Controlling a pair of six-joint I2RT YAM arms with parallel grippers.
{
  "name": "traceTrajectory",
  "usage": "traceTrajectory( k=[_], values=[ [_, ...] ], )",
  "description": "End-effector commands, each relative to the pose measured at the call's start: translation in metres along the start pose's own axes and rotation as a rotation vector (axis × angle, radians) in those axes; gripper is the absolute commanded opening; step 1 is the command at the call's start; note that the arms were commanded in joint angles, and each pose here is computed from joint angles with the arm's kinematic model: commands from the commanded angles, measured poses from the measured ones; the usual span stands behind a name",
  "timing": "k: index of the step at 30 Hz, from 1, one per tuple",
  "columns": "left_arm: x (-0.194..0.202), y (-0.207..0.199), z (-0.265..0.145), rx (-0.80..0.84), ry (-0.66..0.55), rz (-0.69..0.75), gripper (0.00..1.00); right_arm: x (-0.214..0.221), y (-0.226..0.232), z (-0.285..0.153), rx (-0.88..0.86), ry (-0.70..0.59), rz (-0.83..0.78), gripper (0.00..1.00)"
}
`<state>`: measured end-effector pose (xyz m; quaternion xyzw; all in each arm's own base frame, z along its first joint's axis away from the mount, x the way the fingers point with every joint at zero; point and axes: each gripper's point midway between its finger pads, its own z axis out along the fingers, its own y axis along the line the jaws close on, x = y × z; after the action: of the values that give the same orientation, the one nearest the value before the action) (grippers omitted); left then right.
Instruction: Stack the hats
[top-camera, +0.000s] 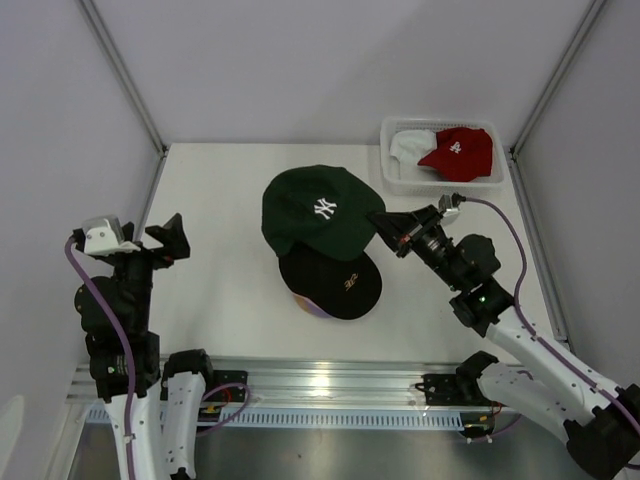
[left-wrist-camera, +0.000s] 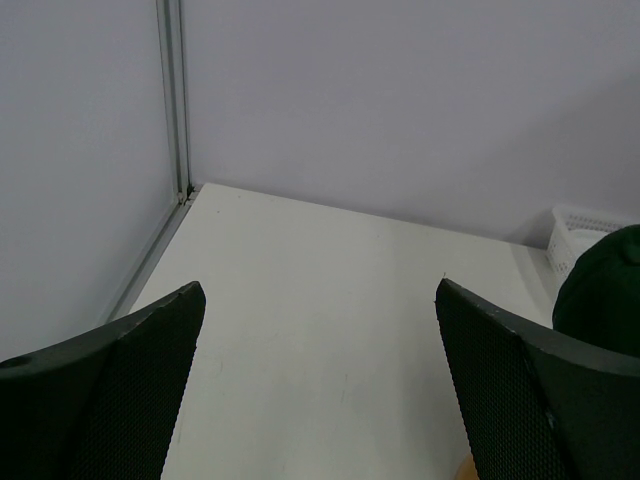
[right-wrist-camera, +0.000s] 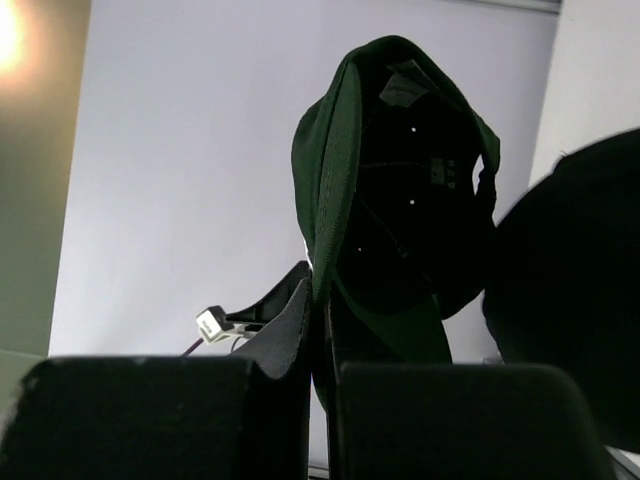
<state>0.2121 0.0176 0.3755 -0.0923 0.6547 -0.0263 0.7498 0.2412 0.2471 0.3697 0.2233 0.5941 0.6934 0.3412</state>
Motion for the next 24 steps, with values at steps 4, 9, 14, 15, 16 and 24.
traceTrajectory(
  k=[4, 9, 14, 15, 16, 24],
  values=[
    [-0.005, -0.002, -0.001, 0.004, -0.033, -0.004, 1.00, 0.000, -0.039, -0.018, 0.127, -0.077, 0.085, 0.00],
    [-0.008, -0.002, -0.003, 0.001, -0.041, 0.000, 1.00, 0.018, -0.066, -0.027, 0.178, -0.038, 0.130, 0.00],
    [-0.007, -0.004, -0.004, 0.014, -0.039, 0.000, 1.00, 0.003, -0.068, -0.055, 0.221, -0.139, 0.102, 0.00],
    [-0.008, -0.005, -0.004, 0.018, -0.040, 0.000, 0.99, 0.000, -0.068, -0.060, 0.229, -0.156, 0.094, 0.00],
    [-0.007, -0.005, -0.004, 0.019, -0.038, -0.001, 0.99, -0.006, -0.071, -0.065, 0.243, -0.185, 0.083, 0.00],
    [-0.007, -0.008, -0.003, 0.035, -0.032, -0.004, 0.99, 0.006, -0.149, -0.087, 0.511, -0.120, -0.008, 0.00]
  ],
)
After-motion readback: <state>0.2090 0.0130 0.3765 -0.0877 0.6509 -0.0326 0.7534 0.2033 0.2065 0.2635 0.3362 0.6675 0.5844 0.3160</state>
